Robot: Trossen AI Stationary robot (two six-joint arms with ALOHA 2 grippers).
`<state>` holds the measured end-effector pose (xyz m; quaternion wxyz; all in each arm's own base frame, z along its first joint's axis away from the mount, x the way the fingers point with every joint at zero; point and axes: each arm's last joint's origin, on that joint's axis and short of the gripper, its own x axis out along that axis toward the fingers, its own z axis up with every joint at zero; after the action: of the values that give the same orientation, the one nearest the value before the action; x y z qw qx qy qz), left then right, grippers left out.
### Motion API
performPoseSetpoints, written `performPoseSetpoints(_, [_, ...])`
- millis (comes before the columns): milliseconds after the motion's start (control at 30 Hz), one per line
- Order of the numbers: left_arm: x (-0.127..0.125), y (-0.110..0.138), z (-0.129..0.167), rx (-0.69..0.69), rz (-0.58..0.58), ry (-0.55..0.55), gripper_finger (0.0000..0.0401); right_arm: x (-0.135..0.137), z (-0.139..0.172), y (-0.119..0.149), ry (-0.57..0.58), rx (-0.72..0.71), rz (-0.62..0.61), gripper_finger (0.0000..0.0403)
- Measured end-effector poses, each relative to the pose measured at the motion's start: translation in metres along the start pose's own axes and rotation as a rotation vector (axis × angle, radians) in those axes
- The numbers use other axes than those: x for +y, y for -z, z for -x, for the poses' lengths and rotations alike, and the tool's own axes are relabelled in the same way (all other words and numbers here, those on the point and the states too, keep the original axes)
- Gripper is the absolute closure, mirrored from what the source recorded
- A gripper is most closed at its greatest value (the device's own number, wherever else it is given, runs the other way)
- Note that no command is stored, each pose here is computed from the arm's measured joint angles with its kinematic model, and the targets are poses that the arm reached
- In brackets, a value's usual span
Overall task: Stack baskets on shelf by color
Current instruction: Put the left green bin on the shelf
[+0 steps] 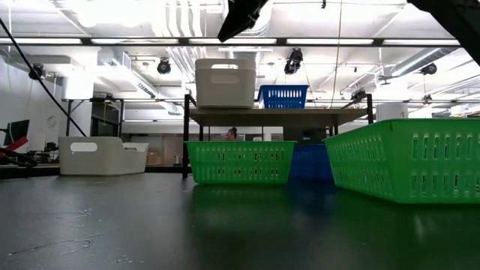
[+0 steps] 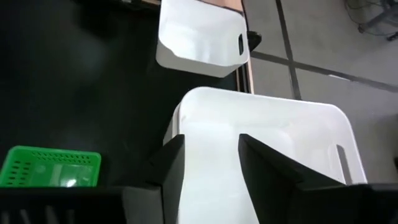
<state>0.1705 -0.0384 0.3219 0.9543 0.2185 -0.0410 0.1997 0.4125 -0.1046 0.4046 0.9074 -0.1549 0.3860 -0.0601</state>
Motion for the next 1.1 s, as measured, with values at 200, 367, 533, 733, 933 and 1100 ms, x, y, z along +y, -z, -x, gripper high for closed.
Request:
performPoseSetpoints(200, [0.000, 0.000, 0.000, 0.000, 0.000, 0.000, 0.0231, 0.002, 0.032, 0.001, -0.007, -0.003, -0.032, 0.0253])
performPoseSetpoints(367, [0.000, 0.000, 0.000, 0.000, 0.000, 0.000, 0.0231, 0.010, 0.057, 0.005, -0.050, 0.036, -0.090, 0.0269])
performPoseSetpoints(533, [0.000, 0.000, 0.000, 0.000, 0.003, 0.000, 0.0231, 0.028, 0.072, 0.014, -0.231, 0.127, -0.136, 0.0302])
performPoseSetpoints(733, [0.000, 0.000, 0.000, 0.000, 0.028, 0.001, 0.0231, 0.063, 0.073, 0.015, -0.334, 0.231, -0.123, 0.0352])
performPoseSetpoints(933, [-0.002, 0.002, -0.001, 0.006, 0.041, 0.005, 0.0231, 0.103, 0.074, 0.014, -0.397, 0.266, -0.065, 0.0389])
performPoseSetpoints(1100, [-0.004, 0.002, -0.002, 0.011, 0.043, 0.008, 0.0231, 0.131, 0.078, 0.023, -0.432, 0.254, -0.059, 0.0394])
